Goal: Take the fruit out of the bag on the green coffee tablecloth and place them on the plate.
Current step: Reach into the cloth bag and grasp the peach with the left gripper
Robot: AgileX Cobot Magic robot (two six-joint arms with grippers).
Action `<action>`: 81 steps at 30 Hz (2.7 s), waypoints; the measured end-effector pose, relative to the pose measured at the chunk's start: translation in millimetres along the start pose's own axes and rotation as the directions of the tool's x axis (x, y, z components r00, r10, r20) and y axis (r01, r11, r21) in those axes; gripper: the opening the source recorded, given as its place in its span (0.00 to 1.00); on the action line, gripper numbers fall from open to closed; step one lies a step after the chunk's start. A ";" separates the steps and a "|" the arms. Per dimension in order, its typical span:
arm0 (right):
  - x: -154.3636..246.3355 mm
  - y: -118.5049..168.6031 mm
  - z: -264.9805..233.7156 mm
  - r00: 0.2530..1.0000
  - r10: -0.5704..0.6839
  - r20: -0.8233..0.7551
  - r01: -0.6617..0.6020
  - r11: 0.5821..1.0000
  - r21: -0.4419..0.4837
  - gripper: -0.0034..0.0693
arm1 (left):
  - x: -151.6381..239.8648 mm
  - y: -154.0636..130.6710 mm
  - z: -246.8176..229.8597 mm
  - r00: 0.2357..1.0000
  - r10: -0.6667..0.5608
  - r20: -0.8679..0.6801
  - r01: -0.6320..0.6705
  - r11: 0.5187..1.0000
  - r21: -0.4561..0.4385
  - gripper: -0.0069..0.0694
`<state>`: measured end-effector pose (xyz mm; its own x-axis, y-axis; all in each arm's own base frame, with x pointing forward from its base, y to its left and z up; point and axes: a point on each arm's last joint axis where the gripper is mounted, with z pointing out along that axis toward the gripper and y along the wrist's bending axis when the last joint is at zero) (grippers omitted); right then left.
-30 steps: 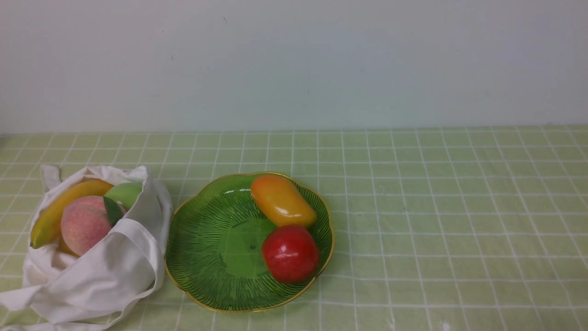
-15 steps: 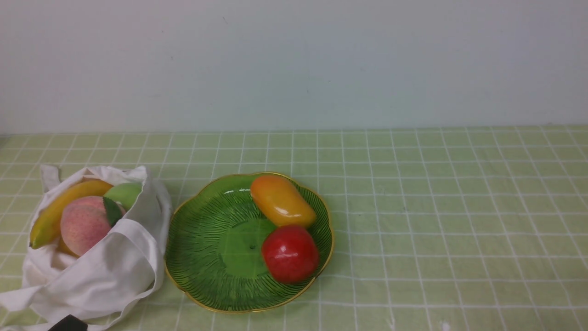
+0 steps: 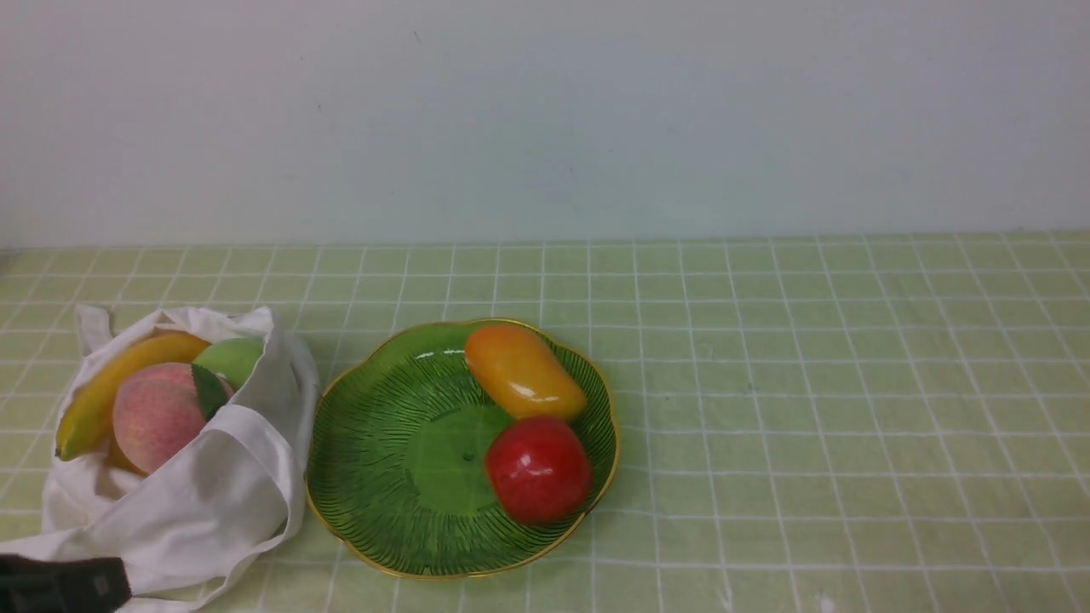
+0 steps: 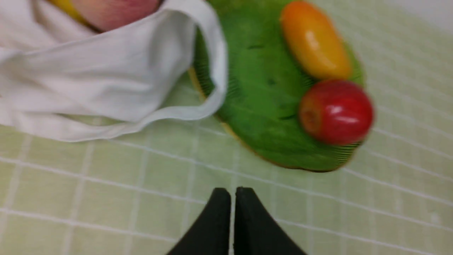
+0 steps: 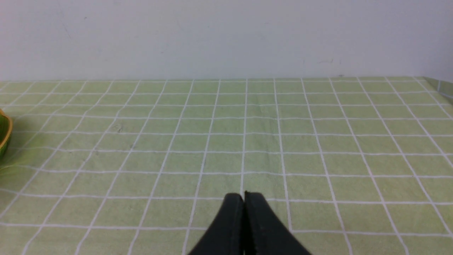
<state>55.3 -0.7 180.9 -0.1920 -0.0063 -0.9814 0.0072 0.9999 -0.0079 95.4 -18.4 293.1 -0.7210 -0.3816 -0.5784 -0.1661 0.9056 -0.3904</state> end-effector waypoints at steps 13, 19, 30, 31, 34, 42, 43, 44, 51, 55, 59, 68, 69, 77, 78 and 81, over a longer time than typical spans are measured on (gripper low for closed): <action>0.0 0.0 0.0 1.000 0.000 0.000 0.000 1.000 0.000 0.03 | -93.5 -11.8 50.1 0.994 0.082 -0.069 -0.097 0.961 -0.258 0.69; 0.0 0.0 0.0 1.000 0.000 0.000 0.000 1.000 0.000 0.03 | -105.7 -9.8 95.0 0.998 -0.032 -0.054 0.016 0.963 -0.271 0.97; 0.0 0.0 0.0 1.000 0.000 0.000 0.000 1.000 0.000 0.03 | -117.1 -5.2 146.5 0.999 -0.034 -0.002 0.032 0.966 -0.257 0.99; 0.0 0.0 0.0 1.000 0.000 0.000 0.000 1.000 0.000 0.03 | -116.6 -4.0 149.8 1.000 -0.027 -0.011 0.023 0.964 -0.265 0.98; 0.0 0.0 0.0 1.000 0.000 0.000 0.000 1.000 0.000 0.03 | -116.4 -0.9 156.2 1.000 0.006 -0.024 -0.012 0.958 -0.286 0.97; 0.1 0.0 0.0 1.000 0.000 -0.001 0.000 1.000 0.000 0.03 | -118.5 1.9 158.0 0.998 0.065 -0.022 -0.068 0.948 -0.312 0.90; 0.1 0.0 0.0 1.000 0.000 -0.001 0.000 1.000 0.000 0.03 | -118.5 1.9 158.0 0.998 0.065 -0.022 -0.068 0.948 -0.312 0.89; 0.1 0.0 0.0 1.000 0.000 -0.001 0.000 1.000 0.000 0.03 | -118.5 1.9 158.0 0.998 0.061 -0.021 -0.065 0.948 -0.312 0.88; 0.1 0.0 0.0 1.000 0.000 -0.001 0.000 1.000 0.000 0.03 | -117.9 1.6 158.9 1.000 0.013 -0.012 -0.016 0.951 -0.308 0.85; 0.1 0.0 0.0 1.000 0.000 -0.001 0.000 1.000 0.000 0.03 | -115.6 4.0 165.4 0.999 0.004 -0.038 -0.016 0.947 -0.322 0.85; 0.1 0.0 0.0 1.000 0.000 -0.001 0.000 1.000 0.000 0.03 | -110.9 8.8 179.9 0.996 -0.004 -0.086 -0.026 0.939 -0.343 0.85; 0.1 0.0 0.0 1.000 0.000 -0.001 0.000 1.000 0.000 0.03 | -109.7 10.6 187.3 0.995 -0.001 -0.100 -0.034 0.937 -0.348 0.81; 0.1 0.0 0.0 1.000 0.000 -0.001 0.000 1.000 0.000 0.03 | -109.7 10.6 187.3 0.995 -0.001 -0.100 -0.034 0.937 -0.348 0.79; 0.1 0.0 0.0 1.000 0.000 -0.001 0.000 1.000 0.000 0.03 | -111.5 9.8 186.8 0.995 -0.001 -0.095 -0.033 0.938 -0.346 0.70; 0.1 0.0 0.0 1.000 0.000 -0.001 0.000 1.000 0.000 0.03 | -111.7 9.6 186.2 0.996 0.000 -0.093 -0.032 0.938 -0.345 0.70; 0.1 0.0 0.0 1.000 0.000 -0.001 0.000 1.000 0.000 0.03 | -112.2 8.8 181.5 0.996 -0.002 -0.090 -0.029 0.937 -0.348 0.70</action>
<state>55.3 -0.7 180.8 -0.1929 -0.0063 -0.9812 0.0072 0.9999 -0.0079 296.9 -1.3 224.6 -0.7785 -0.3653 -0.5104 -0.3684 0.9243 -0.0996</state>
